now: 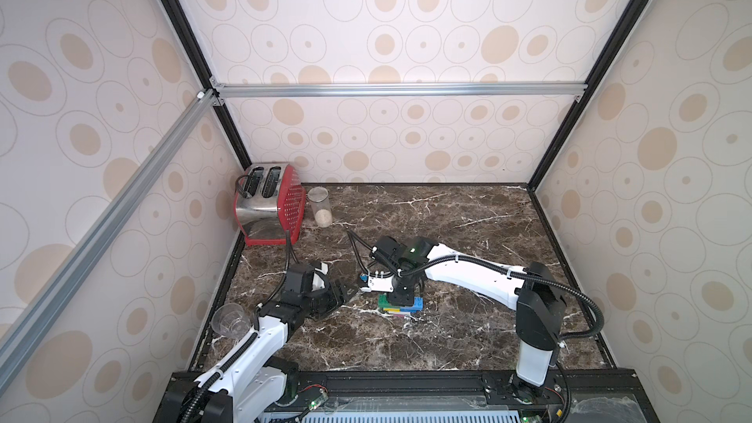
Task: Assemble a heart with lego
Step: Assemble the lego brick with the lego brick, then place the lego brick at the center of the board, then assemble the lego brick with the lego brick.
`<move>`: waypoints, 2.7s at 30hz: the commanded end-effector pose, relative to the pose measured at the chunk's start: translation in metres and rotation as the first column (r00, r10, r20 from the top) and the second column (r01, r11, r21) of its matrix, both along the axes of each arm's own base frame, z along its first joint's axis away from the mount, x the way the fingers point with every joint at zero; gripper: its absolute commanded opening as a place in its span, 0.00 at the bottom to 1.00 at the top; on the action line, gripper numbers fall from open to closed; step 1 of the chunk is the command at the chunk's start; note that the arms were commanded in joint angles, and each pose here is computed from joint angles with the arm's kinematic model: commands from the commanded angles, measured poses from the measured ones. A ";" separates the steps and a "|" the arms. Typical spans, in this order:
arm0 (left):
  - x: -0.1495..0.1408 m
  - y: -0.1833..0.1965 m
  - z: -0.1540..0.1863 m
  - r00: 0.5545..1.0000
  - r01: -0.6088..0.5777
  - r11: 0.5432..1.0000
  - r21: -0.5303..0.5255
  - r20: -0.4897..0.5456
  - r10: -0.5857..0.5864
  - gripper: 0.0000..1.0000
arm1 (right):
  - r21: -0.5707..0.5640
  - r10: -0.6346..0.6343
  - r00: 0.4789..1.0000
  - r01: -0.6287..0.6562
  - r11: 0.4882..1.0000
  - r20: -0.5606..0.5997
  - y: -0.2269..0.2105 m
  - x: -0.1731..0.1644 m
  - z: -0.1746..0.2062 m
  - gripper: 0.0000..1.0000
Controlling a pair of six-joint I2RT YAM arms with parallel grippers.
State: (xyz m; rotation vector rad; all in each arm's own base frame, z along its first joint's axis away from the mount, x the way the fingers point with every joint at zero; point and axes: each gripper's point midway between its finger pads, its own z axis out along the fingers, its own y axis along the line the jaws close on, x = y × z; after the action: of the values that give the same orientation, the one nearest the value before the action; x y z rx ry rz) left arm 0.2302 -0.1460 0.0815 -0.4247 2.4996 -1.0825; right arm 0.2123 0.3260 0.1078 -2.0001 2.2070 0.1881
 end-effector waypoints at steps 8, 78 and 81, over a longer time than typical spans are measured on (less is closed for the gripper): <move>0.003 0.000 0.001 1.000 0.011 1.000 0.008 0.011 -0.011 0.72 | 0.073 0.013 0.982 0.000 0.997 -0.189 -0.010 -0.017 0.007 0.26; 0.143 0.184 0.043 0.685 -0.687 0.278 0.671 0.726 -0.059 0.99 | 0.860 -0.946 -0.220 0.499 0.102 0.240 -0.351 0.133 0.020 0.99; 0.144 0.186 0.040 0.693 -0.678 0.293 0.674 0.719 -0.053 0.99 | 0.902 -0.971 -0.117 0.408 0.142 0.206 -0.332 0.137 0.023 0.99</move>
State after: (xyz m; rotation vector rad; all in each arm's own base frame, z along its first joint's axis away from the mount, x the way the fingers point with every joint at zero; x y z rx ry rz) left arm 0.3557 0.0379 0.0757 -0.1124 1.9811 0.5015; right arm 0.3374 -0.0276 0.1085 0.1532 1.9077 -0.3711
